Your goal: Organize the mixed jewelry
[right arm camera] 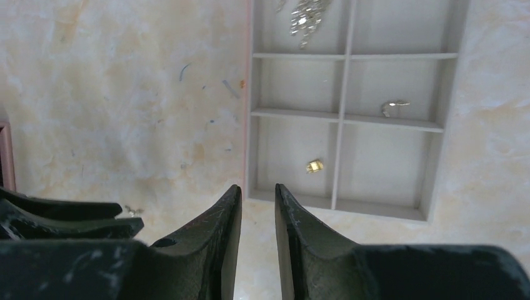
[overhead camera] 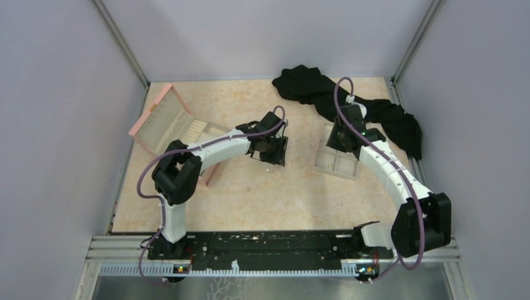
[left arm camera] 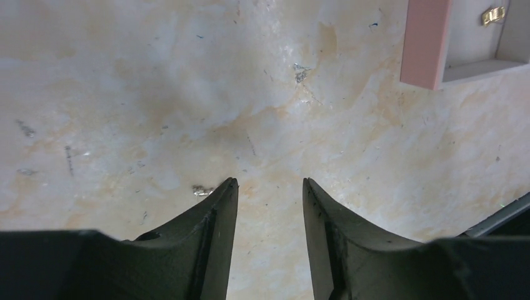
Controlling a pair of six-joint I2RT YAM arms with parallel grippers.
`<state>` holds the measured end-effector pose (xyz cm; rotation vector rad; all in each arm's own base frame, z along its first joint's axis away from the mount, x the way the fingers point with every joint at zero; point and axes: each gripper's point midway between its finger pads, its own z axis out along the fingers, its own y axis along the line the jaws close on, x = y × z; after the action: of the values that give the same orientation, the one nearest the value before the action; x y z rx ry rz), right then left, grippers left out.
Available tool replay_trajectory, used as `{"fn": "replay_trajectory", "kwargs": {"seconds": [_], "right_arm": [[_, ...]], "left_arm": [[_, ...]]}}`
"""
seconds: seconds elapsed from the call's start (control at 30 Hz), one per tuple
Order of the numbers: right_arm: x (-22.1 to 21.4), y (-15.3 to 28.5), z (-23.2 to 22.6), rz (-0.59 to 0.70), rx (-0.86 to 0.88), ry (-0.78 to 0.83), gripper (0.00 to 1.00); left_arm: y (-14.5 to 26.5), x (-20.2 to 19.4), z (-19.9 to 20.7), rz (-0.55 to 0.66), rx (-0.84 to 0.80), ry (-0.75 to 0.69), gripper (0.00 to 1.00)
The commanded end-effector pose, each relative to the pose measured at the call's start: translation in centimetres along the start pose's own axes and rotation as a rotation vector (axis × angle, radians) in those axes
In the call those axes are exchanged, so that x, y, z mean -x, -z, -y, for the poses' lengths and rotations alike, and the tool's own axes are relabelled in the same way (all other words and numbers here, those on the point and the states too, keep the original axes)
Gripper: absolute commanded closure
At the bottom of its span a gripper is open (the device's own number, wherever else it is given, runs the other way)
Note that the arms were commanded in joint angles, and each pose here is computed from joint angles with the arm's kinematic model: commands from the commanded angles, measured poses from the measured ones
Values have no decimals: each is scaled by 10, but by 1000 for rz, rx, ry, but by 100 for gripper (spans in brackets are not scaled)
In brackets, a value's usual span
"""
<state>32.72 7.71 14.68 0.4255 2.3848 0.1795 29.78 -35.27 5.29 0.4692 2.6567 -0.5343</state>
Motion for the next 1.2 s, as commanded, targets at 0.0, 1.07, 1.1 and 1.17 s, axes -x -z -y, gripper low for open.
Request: {"fn": "replay_trajectory", "kwargs": {"seconds": [0.0,1.07,1.1,1.17], "right_arm": [[-19,10,-42,-23,137,89,73],[-175,-72,-186,-239,227,771,61],[-173,-73,-185,-231,220,774,62],[-171,-74,-184,-221,211,777,66]], "left_arm": [[48,38,-16,79,-5,34,49],[179,61,-189,190,232,415,26],[179,61,-190,190,232,420,26],[177,62,-190,190,225,426,26]]}}
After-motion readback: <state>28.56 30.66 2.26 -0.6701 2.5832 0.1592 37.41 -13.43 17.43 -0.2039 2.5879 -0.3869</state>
